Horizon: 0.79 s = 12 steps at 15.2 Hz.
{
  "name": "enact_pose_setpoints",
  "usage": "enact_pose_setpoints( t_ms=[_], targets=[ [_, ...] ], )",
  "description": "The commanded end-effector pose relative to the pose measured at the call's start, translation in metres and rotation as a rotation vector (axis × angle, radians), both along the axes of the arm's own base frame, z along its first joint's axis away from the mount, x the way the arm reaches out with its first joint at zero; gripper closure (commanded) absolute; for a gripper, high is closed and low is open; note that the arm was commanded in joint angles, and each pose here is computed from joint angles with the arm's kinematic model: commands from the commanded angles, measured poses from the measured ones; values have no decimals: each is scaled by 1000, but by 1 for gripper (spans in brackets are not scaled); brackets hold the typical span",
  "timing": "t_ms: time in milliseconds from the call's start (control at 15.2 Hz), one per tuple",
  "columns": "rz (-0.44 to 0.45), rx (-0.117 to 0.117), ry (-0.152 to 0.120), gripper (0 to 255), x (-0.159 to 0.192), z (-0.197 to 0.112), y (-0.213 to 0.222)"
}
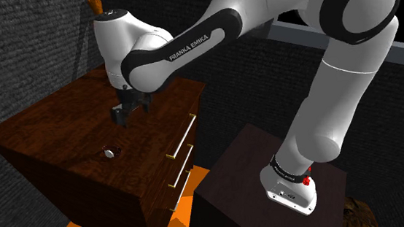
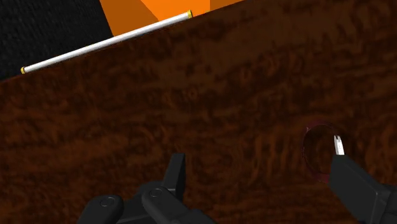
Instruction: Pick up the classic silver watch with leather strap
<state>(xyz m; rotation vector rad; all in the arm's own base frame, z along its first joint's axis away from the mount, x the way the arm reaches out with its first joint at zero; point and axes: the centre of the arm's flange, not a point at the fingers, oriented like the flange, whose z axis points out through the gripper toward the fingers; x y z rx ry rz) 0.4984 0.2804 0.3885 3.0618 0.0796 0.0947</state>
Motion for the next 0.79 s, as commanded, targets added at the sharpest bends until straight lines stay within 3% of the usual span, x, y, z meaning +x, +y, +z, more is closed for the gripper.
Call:
enact_pose_setpoints(
  t_ms=[0,726],
  targets=[
    [7,-2,-4,0,14,-12,19],
    [45,-15,-17,0,70,-78,117]
  ],
)
